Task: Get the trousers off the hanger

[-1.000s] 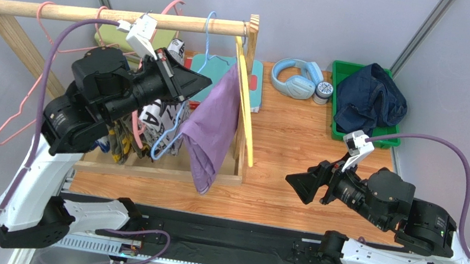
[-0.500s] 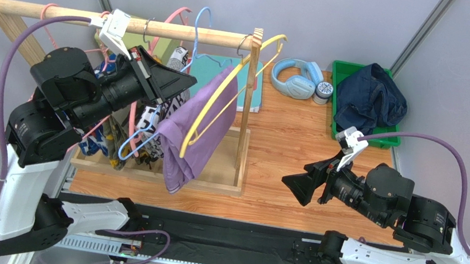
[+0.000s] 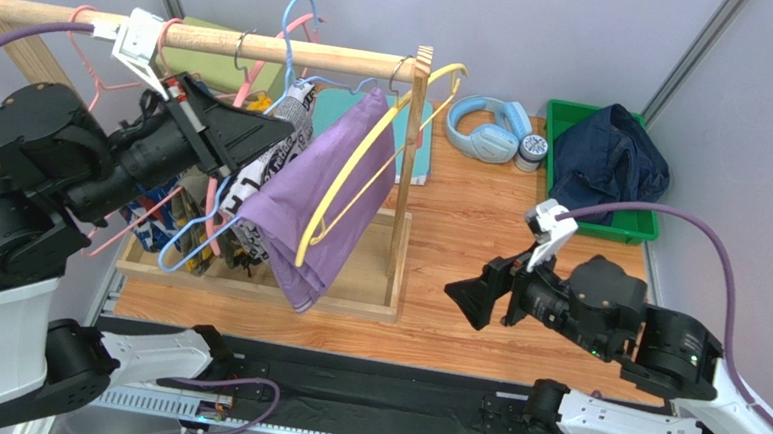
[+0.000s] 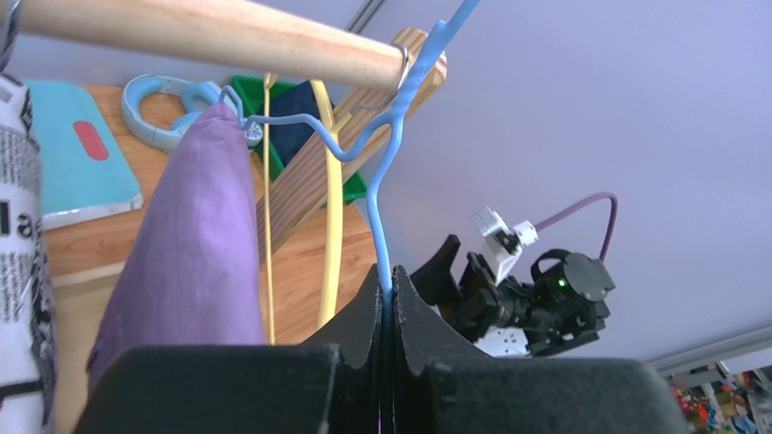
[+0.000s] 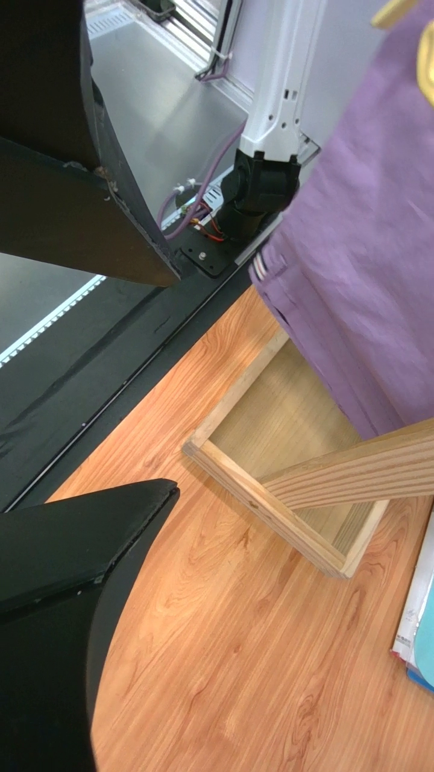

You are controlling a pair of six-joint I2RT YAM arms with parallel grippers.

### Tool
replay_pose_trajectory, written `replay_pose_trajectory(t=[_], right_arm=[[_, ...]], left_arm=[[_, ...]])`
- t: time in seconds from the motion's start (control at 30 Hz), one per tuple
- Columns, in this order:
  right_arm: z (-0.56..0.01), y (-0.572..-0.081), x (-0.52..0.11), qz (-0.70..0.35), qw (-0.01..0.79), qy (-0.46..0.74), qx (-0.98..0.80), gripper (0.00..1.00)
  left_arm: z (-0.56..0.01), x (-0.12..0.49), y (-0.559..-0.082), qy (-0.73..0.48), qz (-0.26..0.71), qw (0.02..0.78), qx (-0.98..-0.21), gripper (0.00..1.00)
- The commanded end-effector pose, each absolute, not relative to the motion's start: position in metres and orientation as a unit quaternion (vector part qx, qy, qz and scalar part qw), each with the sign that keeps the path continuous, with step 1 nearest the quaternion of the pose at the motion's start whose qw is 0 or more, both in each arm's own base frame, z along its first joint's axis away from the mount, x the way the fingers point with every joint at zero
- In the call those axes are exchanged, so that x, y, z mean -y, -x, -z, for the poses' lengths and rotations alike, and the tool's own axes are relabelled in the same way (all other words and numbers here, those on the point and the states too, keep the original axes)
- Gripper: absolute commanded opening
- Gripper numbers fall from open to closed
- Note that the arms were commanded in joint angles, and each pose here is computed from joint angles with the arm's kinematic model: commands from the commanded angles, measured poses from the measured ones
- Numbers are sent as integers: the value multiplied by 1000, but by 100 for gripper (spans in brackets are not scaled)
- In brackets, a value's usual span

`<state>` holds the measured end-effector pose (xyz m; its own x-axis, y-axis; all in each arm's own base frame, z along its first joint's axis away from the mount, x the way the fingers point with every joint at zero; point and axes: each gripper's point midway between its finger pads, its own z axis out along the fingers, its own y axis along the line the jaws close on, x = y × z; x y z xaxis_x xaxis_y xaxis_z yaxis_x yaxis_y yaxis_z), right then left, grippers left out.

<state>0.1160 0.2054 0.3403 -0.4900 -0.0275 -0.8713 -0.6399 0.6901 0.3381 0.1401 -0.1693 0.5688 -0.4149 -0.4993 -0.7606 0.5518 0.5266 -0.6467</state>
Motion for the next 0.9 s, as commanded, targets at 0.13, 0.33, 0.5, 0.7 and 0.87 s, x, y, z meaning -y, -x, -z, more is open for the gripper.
replay_pose_trajectory(t=[0.13, 0.33, 0.5, 0.7, 0.87], right_arm=[[-308, -157, -255, -283, 453, 181, -826, 83], [-276, -187, -284, -311, 407, 152, -845, 70], [-287, -206, -300, -355, 417, 139, -825, 47], [-291, -224, -316, -373, 424, 118, -817, 44], [-297, -243, -320, -378, 440, 104, -808, 45]], left_arm=[[-582, 114, -67, -31, 523, 554, -647, 0], [-559, 106, -24, -53, 566, 501, -652, 0], [-546, 96, 8, -68, 602, 474, -639, 0], [-551, 102, 38, -93, 666, 421, -610, 0], [-555, 109, 47, -108, 693, 389, -597, 0]])
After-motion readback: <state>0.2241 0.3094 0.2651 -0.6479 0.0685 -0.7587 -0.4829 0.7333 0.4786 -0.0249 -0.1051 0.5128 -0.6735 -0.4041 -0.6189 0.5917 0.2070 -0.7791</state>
